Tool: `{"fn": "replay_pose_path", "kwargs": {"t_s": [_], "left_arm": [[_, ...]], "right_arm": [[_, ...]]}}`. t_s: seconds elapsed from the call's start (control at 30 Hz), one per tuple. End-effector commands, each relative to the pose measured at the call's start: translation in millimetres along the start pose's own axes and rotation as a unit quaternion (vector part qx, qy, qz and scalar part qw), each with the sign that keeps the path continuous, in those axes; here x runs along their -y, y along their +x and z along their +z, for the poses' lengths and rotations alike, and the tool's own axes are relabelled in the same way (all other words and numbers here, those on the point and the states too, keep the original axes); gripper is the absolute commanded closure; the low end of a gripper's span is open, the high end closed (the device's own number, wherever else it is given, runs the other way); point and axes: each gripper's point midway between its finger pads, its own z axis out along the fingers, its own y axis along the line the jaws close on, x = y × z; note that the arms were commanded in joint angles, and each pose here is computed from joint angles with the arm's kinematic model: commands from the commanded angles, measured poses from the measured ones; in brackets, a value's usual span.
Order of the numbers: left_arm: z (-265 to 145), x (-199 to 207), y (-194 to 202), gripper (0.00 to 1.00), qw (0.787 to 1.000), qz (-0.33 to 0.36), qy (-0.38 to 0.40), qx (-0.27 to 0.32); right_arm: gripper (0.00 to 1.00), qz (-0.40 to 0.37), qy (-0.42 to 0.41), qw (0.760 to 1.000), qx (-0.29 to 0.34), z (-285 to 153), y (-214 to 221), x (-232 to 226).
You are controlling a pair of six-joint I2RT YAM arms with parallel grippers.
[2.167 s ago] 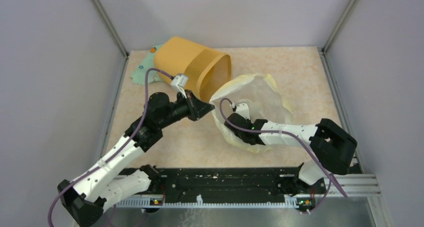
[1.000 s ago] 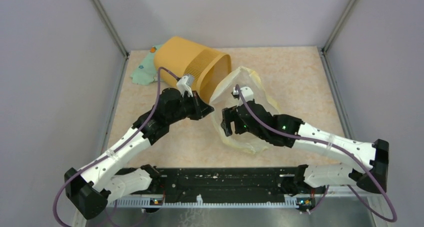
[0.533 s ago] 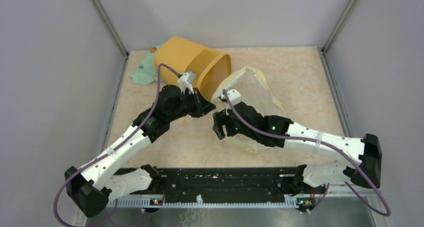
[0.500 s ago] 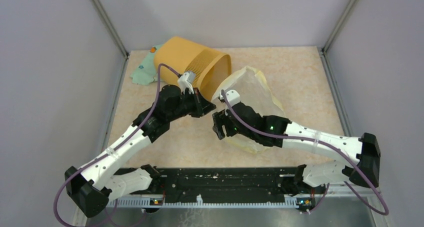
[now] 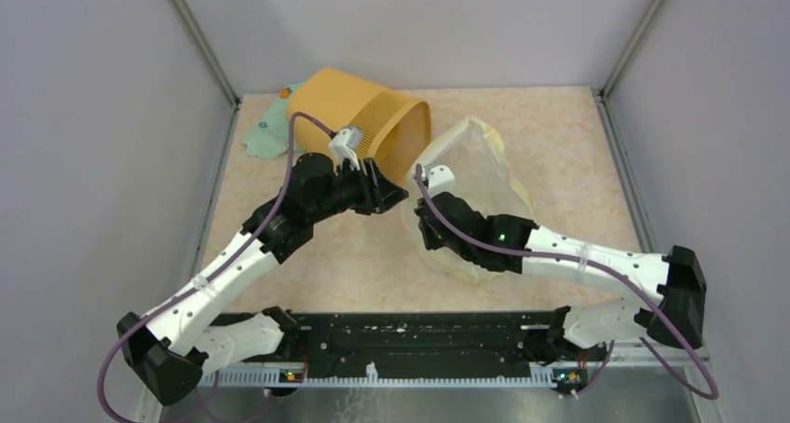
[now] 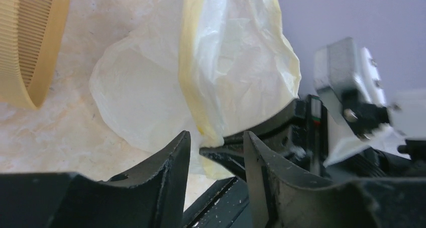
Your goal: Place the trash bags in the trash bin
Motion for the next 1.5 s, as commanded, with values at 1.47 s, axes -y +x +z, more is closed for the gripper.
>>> {"fn": "replay_pose_path", "kwargs": {"t_s": [1.47], "left_arm": [[49, -192, -24, 0.10, 0.764, 0.138, -0.588, 0.227]], "right_arm": [[1.00, 0.179, 0.242, 0.949, 0.096, -66, -29, 225]]}}
